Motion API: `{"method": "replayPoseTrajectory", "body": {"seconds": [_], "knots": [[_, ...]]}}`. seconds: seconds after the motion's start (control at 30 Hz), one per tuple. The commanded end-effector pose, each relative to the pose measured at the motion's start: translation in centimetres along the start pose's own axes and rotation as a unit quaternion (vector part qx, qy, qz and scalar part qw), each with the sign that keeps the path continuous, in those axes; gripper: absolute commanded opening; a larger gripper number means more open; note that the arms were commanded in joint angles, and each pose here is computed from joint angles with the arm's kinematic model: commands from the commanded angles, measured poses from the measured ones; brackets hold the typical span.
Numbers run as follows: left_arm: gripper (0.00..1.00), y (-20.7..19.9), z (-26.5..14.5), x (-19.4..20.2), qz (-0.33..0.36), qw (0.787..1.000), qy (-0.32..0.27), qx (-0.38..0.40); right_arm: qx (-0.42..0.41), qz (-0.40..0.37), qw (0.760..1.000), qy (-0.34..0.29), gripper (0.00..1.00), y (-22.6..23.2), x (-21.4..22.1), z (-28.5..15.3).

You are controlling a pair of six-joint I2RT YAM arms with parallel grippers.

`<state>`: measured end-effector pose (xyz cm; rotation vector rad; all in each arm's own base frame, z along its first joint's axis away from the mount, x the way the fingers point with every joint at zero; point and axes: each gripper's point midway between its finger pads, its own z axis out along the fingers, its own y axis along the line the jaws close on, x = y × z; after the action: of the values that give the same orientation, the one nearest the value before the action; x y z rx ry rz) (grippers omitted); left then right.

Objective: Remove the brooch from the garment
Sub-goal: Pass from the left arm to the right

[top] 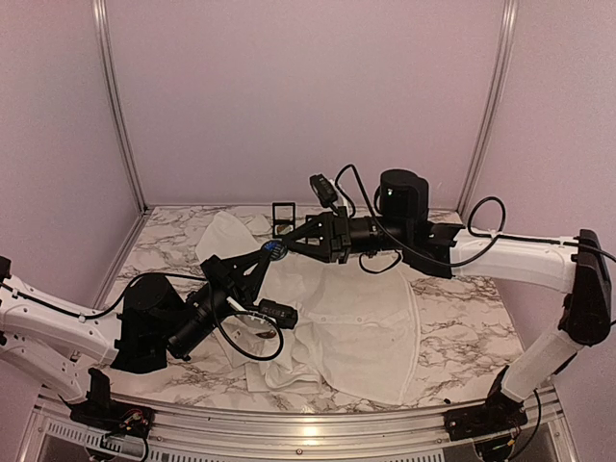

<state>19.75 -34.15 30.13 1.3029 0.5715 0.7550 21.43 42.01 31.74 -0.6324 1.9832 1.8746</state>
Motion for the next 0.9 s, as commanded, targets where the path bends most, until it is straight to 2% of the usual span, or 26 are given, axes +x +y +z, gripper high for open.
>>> {"method": "replayPoseTrajectory", "body": {"seconds": [0.0, 0.6, 0.77, 0.87], "knots": [[0.0, 0.5, -0.3, 0.2, -0.006, 1.0, 0.005, -0.004, -0.021, 0.004, 1.0, 0.011, 0.19, 0.6, 0.4, 0.4], [0.0, -0.3, -0.3, 0.1, 0.006, 1.0, 0.002, 0.009, -0.038, 0.018, 0.999, 0.024, 0.12, 0.6, 0.7, 0.7], [0.02, -0.4, -0.4, 0.1, 0.007, 1.0, 0.002, 0.011, -0.04, 0.021, 0.999, 0.025, 0.05, 0.6, 0.8, 0.8], [0.08, -0.5, -0.4, 0.1, 0.006, 1.0, 0.001, 0.012, -0.042, 0.025, 0.998, 0.026, 0.0, 0.6, 0.9, 0.8]]}}
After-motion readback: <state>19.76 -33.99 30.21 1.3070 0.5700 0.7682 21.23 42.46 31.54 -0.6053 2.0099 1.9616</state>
